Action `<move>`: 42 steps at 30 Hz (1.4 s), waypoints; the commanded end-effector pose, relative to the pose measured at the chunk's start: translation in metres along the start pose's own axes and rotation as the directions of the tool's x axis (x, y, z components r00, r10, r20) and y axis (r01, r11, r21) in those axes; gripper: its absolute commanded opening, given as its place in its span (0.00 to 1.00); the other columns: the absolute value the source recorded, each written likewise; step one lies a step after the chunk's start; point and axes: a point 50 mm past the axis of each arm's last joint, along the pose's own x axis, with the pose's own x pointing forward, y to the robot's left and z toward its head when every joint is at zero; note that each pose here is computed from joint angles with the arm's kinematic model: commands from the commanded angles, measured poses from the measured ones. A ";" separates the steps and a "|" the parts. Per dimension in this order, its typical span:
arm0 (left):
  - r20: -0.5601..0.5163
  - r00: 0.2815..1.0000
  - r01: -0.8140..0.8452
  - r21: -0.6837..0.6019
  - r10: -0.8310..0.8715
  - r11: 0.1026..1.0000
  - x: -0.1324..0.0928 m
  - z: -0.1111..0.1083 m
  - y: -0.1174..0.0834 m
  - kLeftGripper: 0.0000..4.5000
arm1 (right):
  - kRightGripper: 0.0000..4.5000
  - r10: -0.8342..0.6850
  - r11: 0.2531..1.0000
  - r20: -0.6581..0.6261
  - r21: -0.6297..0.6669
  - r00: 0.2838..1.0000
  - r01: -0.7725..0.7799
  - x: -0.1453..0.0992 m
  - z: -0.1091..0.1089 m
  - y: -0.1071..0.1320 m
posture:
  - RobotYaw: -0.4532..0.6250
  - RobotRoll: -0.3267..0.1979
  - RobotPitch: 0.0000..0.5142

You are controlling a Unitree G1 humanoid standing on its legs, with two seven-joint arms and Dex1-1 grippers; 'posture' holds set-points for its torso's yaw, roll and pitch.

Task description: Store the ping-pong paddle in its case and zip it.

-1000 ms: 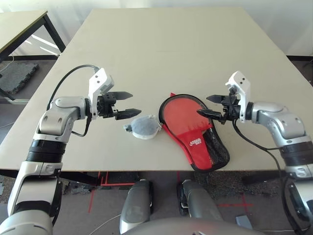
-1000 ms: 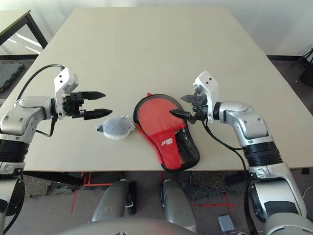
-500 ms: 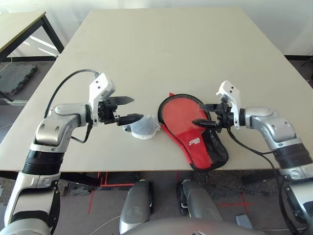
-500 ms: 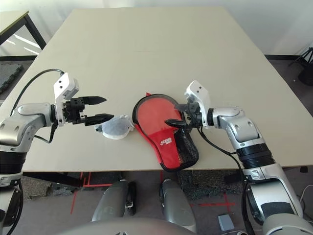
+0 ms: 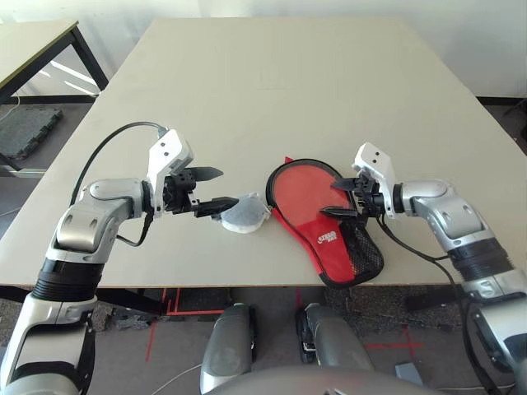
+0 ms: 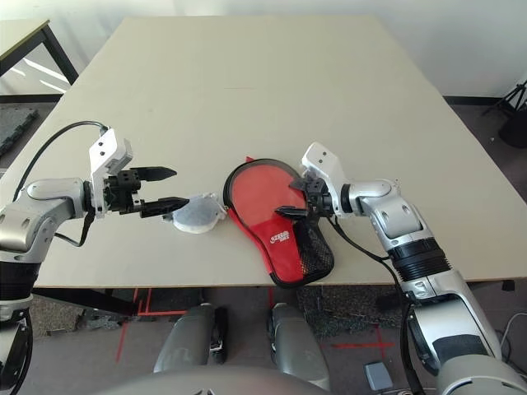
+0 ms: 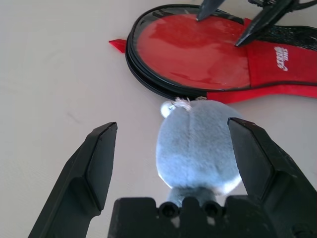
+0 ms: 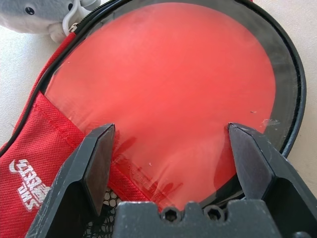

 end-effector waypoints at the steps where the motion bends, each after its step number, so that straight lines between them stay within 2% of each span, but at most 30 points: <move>1: -0.041 0.998 0.056 0.005 -0.056 0.998 0.001 -0.004 -0.008 1.00 | 1.00 0.005 0.998 -0.081 0.055 0.997 -0.001 0.005 -0.020 0.002 | 0.62 0.62 0.18; 12: -0.064 0.993 0.102 0.012 -0.101 0.995 0.003 -0.004 -0.011 1.00 | 1.00 -0.001 1.000 -0.125 0.013 0.992 0.003 0.009 -0.029 0.005 | 0.61 0.62 0.19; 23: -0.072 0.985 0.161 0.022 -0.159 0.987 0.022 -0.006 -0.017 1.00 | 1.00 -0.007 1.000 -0.122 0.021 0.993 0.010 0.008 -0.031 0.008 | 0.60 0.62 0.22; 32: -0.109 0.982 0.160 0.060 -0.152 0.985 0.039 -0.008 -0.014 1.00 | 1.00 -0.010 1.000 -0.121 0.010 0.993 0.012 0.006 -0.031 0.013 | 0.58 0.62 0.28; 36: -0.111 0.985 0.138 0.081 -0.129 0.987 0.043 -0.006 -0.010 0.79 | 1.00 -0.002 1.000 -0.114 0.020 0.993 0.004 0.006 -0.032 0.016 | 0.58 0.62 0.30; 42: -0.174 0.976 0.153 0.135 -0.129 0.979 0.040 -0.006 -0.006 0.27 | 1.00 0.003 1.000 -0.114 0.030 0.994 0.000 0.005 -0.033 0.020 | 0.57 0.62 0.31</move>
